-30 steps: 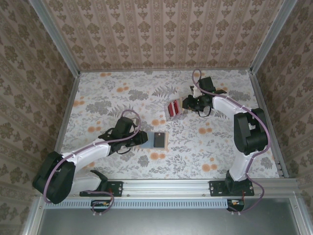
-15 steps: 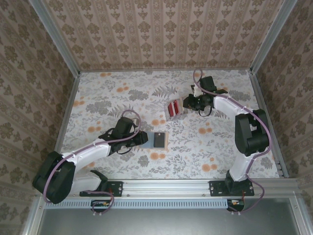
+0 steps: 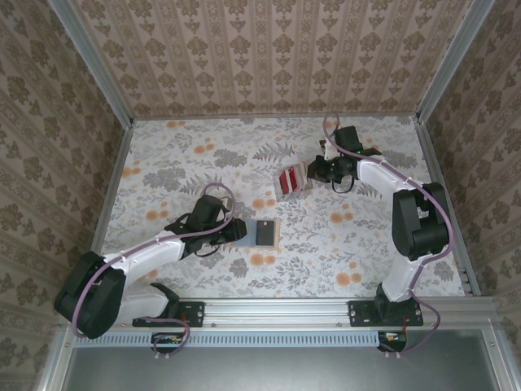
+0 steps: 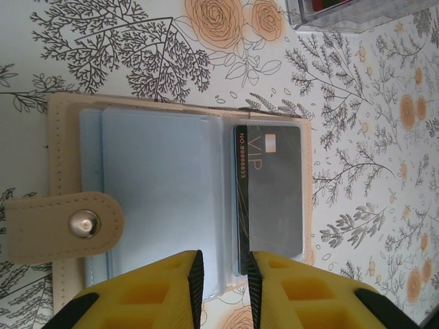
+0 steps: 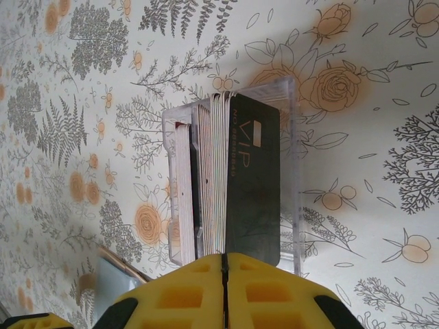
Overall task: Put the credit cards into the card holder
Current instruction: Pick up the credit card from the storage box.
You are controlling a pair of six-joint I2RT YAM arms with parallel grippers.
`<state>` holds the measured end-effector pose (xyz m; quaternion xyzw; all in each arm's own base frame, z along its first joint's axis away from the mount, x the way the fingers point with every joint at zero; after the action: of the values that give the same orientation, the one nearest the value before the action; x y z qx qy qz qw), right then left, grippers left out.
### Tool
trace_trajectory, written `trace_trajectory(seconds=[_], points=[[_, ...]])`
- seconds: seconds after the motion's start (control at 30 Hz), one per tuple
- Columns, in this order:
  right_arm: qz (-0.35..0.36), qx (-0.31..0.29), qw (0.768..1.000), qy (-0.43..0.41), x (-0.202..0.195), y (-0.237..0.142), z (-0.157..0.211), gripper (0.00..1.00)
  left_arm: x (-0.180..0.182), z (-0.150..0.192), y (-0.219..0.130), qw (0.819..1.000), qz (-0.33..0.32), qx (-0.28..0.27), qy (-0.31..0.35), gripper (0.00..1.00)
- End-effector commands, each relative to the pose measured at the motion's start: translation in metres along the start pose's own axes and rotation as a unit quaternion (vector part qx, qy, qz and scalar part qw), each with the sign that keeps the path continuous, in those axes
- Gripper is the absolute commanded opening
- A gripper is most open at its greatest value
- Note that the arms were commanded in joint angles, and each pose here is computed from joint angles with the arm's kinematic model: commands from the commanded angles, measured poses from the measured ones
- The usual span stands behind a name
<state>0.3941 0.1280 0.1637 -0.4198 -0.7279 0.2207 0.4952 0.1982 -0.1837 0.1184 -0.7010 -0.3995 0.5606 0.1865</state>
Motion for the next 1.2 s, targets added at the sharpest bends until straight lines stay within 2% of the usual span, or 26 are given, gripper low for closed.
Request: trace_trajectory(seconds=[0.0,0.63,1.17], points=[[-0.002,0.000,1.000,-0.003,0.001,-0.006,0.002,0.09,-0.007,-0.005,0.000,1.000,0.003,-0.008,-0.001,0.27],[0.007,-0.035,0.999,-0.011,0.002,-0.039,0.000,0.04,-0.011,-0.007,-0.002,1.000,0.007,-0.010,-0.002,0.28],[-0.007,-0.076,0.997,-0.017,0.014,-0.079,-0.007,0.03,-0.029,-0.016,-0.004,0.998,0.055,-0.023,-0.020,0.33]])
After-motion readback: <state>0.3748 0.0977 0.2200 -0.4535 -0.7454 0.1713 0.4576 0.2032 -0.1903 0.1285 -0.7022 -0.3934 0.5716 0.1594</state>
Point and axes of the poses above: each hand's point on the last joint's axis, 136 mm out from that joint toward the fingers, its own y axis out along the fingers, its own x axis along the line the jaws close on, z = x × y, the point moved 7 cm from there along -y, back along the fingers, and after that the axes turned 6 degrees about -y, right-handed, at the moved point
